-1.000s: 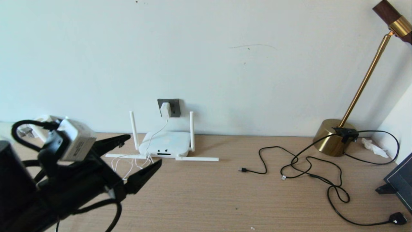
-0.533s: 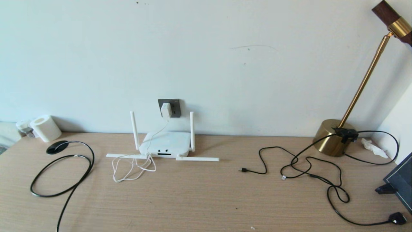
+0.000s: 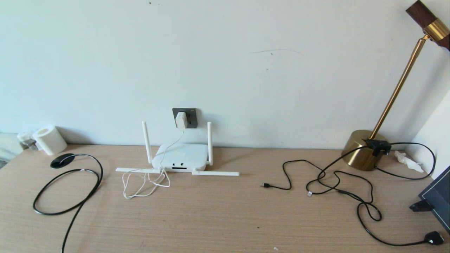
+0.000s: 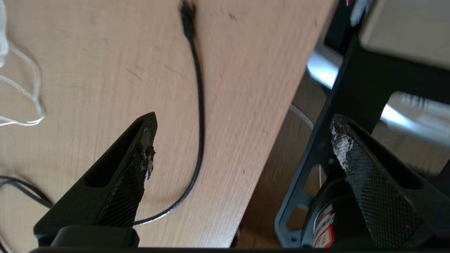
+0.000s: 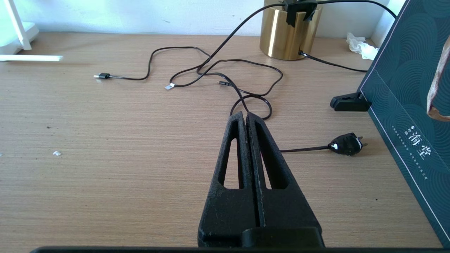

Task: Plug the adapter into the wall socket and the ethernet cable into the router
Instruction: Pick up cable

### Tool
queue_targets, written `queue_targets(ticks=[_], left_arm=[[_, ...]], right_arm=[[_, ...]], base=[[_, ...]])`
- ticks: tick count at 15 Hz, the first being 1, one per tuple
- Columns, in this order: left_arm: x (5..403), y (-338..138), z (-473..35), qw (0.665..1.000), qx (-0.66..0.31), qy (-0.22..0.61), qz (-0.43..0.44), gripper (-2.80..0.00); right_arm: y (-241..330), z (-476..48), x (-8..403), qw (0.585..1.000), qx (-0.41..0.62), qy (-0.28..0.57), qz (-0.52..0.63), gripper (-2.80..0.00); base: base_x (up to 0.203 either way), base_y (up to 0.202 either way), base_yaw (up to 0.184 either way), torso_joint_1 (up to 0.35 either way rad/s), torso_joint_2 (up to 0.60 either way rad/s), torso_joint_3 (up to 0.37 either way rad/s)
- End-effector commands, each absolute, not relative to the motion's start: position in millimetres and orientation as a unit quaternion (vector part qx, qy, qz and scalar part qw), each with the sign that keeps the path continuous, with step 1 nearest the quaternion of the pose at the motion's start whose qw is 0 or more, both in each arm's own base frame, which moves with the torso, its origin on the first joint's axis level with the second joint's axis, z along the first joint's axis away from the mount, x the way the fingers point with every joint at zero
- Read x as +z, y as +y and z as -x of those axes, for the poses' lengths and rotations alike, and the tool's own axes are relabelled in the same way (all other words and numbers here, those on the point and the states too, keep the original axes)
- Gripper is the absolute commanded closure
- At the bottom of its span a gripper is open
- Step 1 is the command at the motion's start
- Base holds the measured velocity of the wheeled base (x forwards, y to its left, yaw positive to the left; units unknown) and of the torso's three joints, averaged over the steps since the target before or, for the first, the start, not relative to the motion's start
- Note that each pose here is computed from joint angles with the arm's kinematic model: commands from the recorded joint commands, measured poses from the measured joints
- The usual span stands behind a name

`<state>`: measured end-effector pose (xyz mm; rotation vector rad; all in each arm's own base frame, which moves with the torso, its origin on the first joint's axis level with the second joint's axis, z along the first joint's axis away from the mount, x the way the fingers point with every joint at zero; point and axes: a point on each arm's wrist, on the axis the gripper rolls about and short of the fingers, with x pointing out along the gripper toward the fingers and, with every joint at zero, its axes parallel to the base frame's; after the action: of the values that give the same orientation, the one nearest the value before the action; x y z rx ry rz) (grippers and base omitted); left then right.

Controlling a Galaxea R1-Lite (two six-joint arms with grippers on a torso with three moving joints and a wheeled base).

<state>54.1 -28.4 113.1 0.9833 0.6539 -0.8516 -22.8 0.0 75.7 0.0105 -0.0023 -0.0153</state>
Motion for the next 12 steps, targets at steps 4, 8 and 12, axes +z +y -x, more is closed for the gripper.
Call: queue_targets(ticks=[4,8,12], left_arm=[[98,-35,-67,0.700,-0.415,0.364,-0.454,-2.80],[95,-45,-91,0.698,-0.419,0.376,-0.442,-2.80],[83,-54,-136,0.721,-0.392,0.405,-0.404,-2.80]], right_arm=[[0,23,76,1.000,-0.008,-0.001,-0.005,0.00],[0,23,76,1.000,-0.008,-0.001,-0.005,0.00],[0,23,76,1.000,-0.008,-0.001,-0.005,0.00]], base=[[0.000,0.000,0.000,0.000,0.00,0.000],[0.000,0.000,0.000,0.000,0.00,0.000],[0.000,0.000,0.000,0.000,0.00,0.000]])
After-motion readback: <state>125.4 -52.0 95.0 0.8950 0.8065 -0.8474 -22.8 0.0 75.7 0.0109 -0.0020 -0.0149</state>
